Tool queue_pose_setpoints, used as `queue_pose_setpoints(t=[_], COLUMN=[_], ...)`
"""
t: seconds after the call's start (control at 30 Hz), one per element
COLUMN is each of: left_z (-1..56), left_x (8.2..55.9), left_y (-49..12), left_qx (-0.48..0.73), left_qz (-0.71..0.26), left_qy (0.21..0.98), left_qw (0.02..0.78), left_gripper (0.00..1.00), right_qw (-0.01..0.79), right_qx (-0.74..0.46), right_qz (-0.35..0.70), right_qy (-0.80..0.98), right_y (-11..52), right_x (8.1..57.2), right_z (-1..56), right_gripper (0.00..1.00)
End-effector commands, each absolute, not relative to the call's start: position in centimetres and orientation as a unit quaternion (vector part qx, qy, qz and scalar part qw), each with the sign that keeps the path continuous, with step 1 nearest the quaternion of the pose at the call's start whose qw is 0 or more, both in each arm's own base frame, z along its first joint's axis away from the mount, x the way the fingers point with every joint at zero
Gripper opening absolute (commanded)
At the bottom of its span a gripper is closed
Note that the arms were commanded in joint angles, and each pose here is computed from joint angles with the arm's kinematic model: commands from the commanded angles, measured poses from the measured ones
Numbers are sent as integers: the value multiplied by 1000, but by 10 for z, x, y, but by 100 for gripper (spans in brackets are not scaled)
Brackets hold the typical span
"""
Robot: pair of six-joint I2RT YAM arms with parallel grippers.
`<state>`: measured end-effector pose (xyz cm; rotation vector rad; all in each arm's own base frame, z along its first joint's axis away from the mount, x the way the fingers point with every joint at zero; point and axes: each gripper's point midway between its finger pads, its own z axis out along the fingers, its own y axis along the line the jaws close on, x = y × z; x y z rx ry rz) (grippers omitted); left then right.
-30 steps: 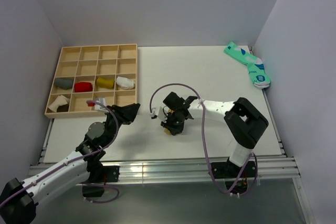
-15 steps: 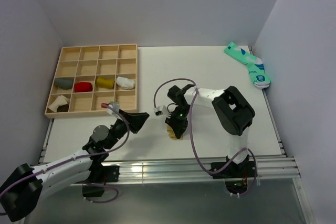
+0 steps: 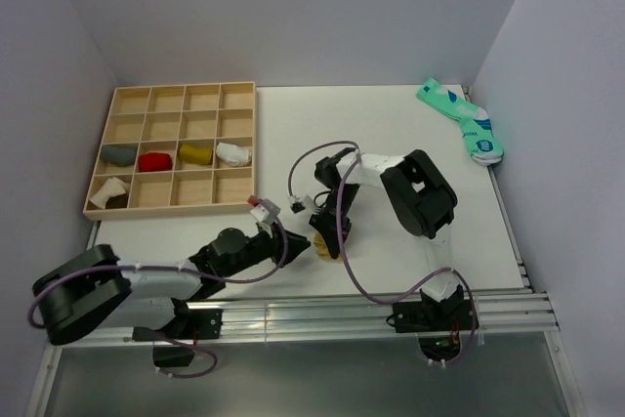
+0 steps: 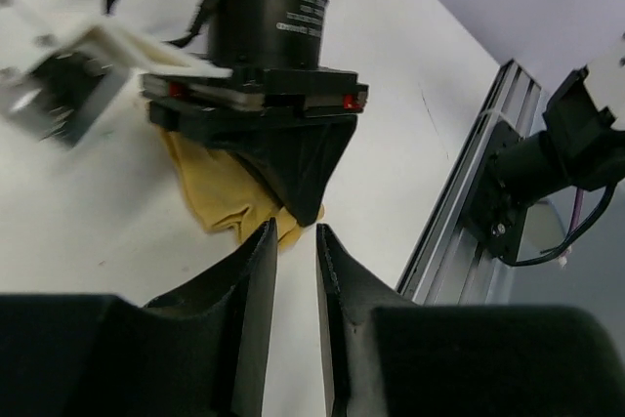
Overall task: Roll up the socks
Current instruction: Roll the sock at the center of the board.
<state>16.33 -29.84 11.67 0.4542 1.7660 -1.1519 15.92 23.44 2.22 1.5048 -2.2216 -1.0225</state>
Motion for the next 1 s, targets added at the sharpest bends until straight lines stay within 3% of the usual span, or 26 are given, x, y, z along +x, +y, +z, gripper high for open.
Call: queue_pose_setpoints(t=[0.0, 0.4, 0.97], left_z=[134, 109, 76], left_x=[161, 166, 161], left_y=[-331, -377, -376], left_qx=[239, 280, 268], left_qz=[-491, -502, -533], left_qy=[688, 684, 692], left_qw=[478, 449, 407], left_gripper=[28, 30, 31], right_qw=[156, 177, 175], right_qx=[512, 494, 485], right_qz=[-371, -381, -390], right_qy=[-759, -761, -763], right_y=[234, 228, 226], right_x=[157, 154, 159], right_z=[32, 30, 35], right_gripper=[13, 13, 12])
